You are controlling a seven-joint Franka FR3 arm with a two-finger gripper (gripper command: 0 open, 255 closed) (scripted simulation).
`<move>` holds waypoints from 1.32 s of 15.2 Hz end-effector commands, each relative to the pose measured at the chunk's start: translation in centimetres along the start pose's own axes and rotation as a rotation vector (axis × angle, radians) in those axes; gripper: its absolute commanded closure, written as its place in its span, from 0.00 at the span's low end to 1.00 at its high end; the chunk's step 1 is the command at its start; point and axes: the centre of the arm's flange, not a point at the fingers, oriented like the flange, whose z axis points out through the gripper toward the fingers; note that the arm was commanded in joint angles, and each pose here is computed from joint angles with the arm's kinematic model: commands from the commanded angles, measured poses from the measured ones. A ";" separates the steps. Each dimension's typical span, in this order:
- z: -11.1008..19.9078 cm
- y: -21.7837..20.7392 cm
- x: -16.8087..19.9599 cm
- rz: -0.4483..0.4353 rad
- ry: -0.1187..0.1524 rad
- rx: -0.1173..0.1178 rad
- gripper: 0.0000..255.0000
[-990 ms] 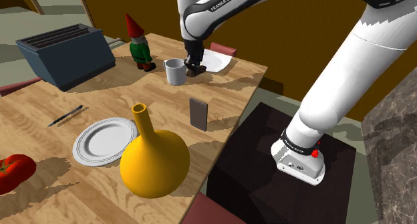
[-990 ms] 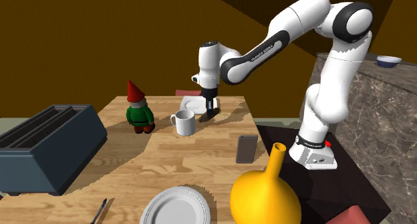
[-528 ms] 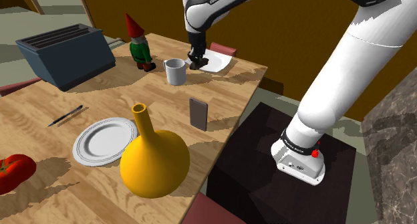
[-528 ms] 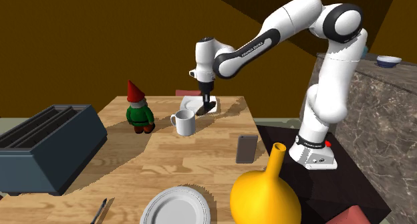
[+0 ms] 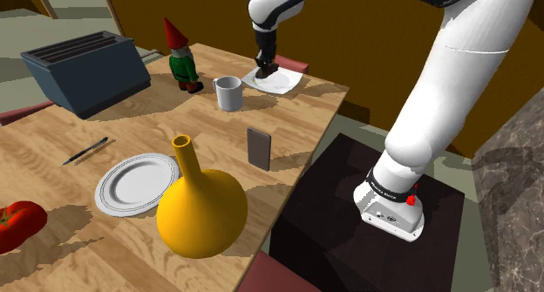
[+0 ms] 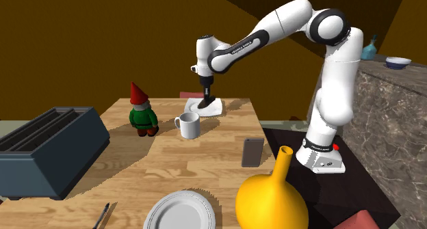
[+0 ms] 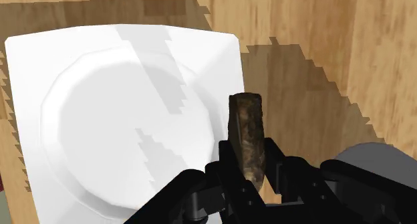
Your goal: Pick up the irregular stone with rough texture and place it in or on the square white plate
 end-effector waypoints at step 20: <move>7.2 10.5 2.8 -0.001 0.000 0.000 1.00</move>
